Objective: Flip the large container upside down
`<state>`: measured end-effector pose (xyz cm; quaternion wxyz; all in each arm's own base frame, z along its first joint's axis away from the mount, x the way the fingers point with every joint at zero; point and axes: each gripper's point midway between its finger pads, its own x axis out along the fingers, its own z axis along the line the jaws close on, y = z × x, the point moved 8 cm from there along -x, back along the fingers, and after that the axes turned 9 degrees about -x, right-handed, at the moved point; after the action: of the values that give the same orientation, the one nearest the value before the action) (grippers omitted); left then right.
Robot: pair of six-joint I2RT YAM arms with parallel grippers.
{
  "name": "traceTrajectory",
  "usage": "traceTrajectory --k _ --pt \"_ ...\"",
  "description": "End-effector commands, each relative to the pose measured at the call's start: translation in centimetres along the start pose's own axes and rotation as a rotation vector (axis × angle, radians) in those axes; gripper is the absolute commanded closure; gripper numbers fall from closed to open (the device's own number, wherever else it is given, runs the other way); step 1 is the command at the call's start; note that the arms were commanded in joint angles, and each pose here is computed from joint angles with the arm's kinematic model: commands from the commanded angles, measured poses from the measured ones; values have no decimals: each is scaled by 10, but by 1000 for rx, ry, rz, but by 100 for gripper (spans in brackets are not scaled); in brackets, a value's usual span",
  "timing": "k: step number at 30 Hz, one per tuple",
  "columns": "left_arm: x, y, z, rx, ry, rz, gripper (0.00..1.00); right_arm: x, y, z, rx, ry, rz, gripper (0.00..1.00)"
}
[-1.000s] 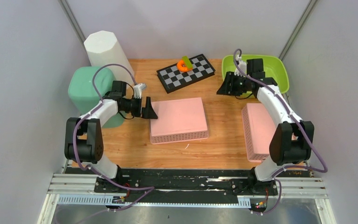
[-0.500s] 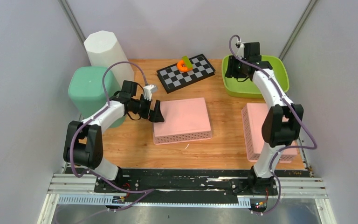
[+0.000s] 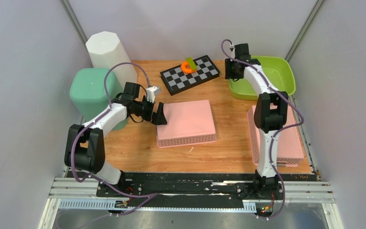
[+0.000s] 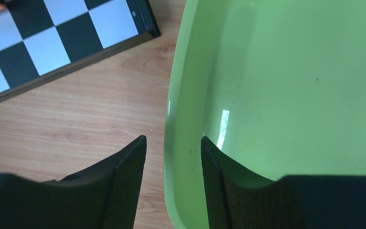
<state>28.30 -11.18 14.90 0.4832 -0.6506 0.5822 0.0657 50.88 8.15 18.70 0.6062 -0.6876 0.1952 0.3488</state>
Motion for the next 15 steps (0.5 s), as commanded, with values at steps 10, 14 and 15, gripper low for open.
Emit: traceTrajectory --k 10,14,15 --pt "-3 -2 -3 31 -1 -15 0 35 30 11 -93 98 135 58" --pt "-2 -2 -2 25 -7 -15 0 38 34 12 -111 103 149 68" --pt "-2 -2 -2 26 -11 -16 0 38 34 12 -112 104 151 69"
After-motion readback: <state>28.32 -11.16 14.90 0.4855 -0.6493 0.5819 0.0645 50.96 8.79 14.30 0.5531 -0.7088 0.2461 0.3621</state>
